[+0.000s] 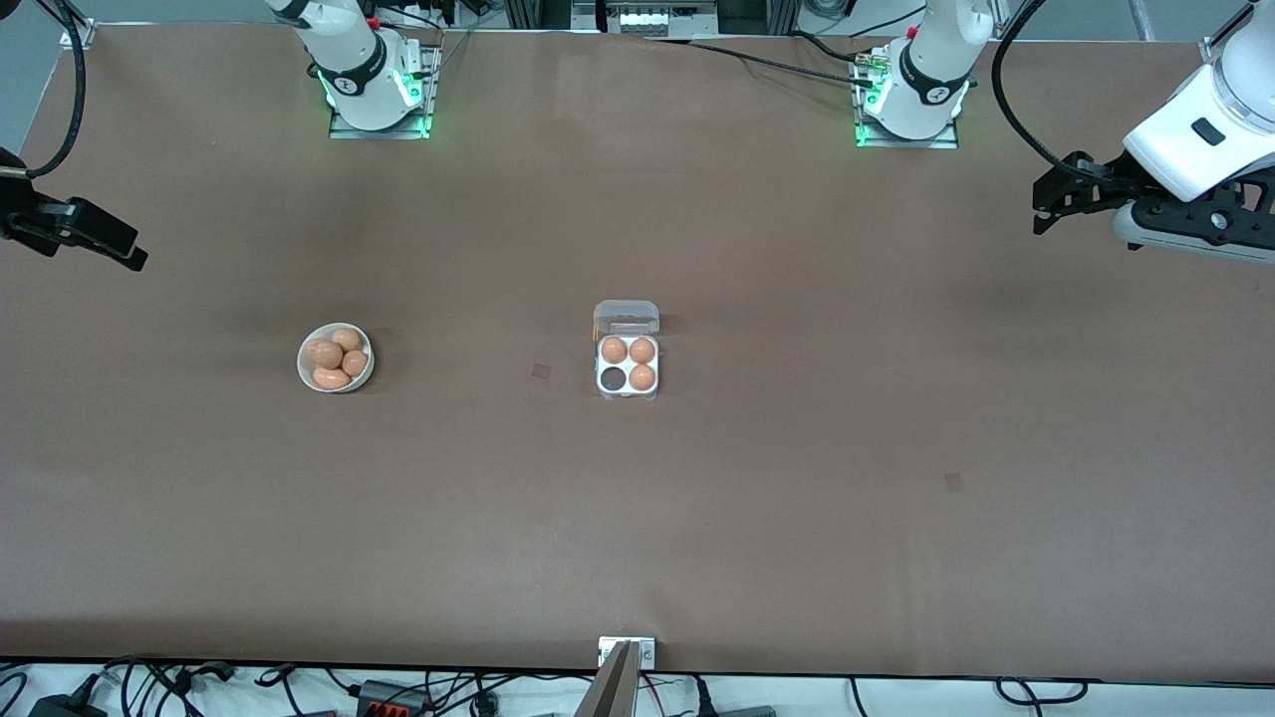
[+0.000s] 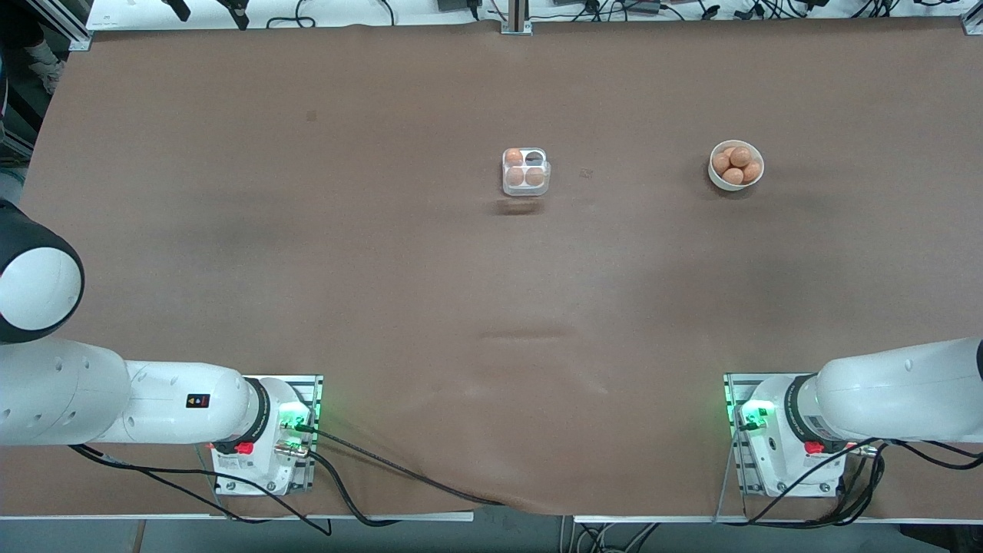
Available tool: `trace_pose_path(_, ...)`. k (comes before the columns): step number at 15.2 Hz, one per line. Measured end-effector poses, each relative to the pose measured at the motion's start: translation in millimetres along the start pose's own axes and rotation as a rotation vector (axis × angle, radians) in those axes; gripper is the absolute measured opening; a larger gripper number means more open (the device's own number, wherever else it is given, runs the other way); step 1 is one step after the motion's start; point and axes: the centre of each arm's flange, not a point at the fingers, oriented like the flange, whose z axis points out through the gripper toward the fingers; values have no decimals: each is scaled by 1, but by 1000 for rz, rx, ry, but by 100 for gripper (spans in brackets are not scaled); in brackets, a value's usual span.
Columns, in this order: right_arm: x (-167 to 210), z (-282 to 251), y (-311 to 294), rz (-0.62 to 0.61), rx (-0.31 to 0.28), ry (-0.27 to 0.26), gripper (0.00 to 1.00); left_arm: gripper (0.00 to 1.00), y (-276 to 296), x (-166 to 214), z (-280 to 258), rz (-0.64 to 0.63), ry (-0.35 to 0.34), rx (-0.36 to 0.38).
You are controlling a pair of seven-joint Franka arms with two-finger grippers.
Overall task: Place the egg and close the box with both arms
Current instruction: 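Lower the right gripper over the white bowl of brown eggs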
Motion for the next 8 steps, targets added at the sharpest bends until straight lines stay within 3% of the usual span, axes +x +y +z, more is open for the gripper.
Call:
trace_pose_path(6, 1, 3, -2, -2, 1, -8, 100, 100, 0, 2, 2, 0, -3, -1)
trace_pose_path(8, 3, 14, -7, -11, -3, -38, 100, 100, 0, 2, 2, 0, -3, -1)
